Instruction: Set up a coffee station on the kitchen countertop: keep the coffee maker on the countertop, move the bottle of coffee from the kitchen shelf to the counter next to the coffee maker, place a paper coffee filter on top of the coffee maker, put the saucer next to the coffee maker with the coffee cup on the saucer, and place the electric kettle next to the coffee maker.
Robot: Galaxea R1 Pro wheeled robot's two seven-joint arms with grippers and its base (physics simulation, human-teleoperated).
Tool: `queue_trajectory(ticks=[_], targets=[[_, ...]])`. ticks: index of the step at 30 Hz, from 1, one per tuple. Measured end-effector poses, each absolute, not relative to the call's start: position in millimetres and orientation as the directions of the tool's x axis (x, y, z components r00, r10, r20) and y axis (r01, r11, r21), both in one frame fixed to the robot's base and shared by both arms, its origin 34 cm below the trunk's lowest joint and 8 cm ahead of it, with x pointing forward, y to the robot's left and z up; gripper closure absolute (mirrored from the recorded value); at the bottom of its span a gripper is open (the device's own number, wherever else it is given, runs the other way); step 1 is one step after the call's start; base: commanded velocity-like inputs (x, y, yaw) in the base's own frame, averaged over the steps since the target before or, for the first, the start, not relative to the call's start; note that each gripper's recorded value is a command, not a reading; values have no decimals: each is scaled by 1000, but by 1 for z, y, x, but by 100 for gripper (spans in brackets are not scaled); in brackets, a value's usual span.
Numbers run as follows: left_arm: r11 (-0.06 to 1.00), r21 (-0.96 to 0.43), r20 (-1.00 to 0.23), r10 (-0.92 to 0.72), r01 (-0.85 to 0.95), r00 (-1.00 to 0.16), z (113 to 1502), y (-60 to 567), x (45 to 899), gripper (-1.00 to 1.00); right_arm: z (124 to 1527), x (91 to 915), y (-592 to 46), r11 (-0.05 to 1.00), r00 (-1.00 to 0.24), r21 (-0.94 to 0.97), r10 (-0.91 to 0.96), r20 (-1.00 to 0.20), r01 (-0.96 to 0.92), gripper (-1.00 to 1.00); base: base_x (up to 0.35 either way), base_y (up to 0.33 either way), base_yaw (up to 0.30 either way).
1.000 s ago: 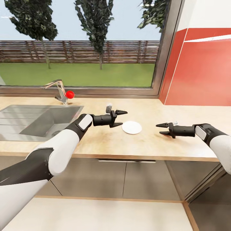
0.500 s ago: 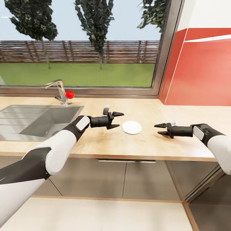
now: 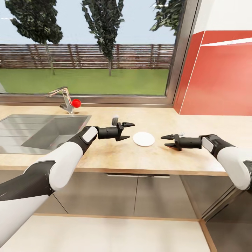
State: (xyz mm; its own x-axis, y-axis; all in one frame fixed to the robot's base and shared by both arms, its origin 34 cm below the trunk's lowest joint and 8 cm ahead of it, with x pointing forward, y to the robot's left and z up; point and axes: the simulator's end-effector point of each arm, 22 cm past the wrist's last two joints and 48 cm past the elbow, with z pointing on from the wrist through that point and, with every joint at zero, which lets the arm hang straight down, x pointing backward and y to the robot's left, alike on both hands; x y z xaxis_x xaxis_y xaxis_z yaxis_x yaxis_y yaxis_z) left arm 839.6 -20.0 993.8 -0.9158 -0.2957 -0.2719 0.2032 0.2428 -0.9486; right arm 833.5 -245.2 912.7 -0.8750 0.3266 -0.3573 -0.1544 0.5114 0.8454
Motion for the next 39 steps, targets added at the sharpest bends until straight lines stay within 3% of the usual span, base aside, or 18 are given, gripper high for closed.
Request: queue_trajectory(ticks=[22, 39], targets=[[216, -939, -320, -273, 266, -907, 1009, -23, 836, -100, 917, 841, -238, 528, -853, 822, 309, -422, -215, -100, 0, 0, 0], [219, -920, -384, -321, 326, -866, 1014, 30, 852, -100, 918, 841, -238, 529, -851, 821, 309, -424, -217, -100, 0, 0, 0]])
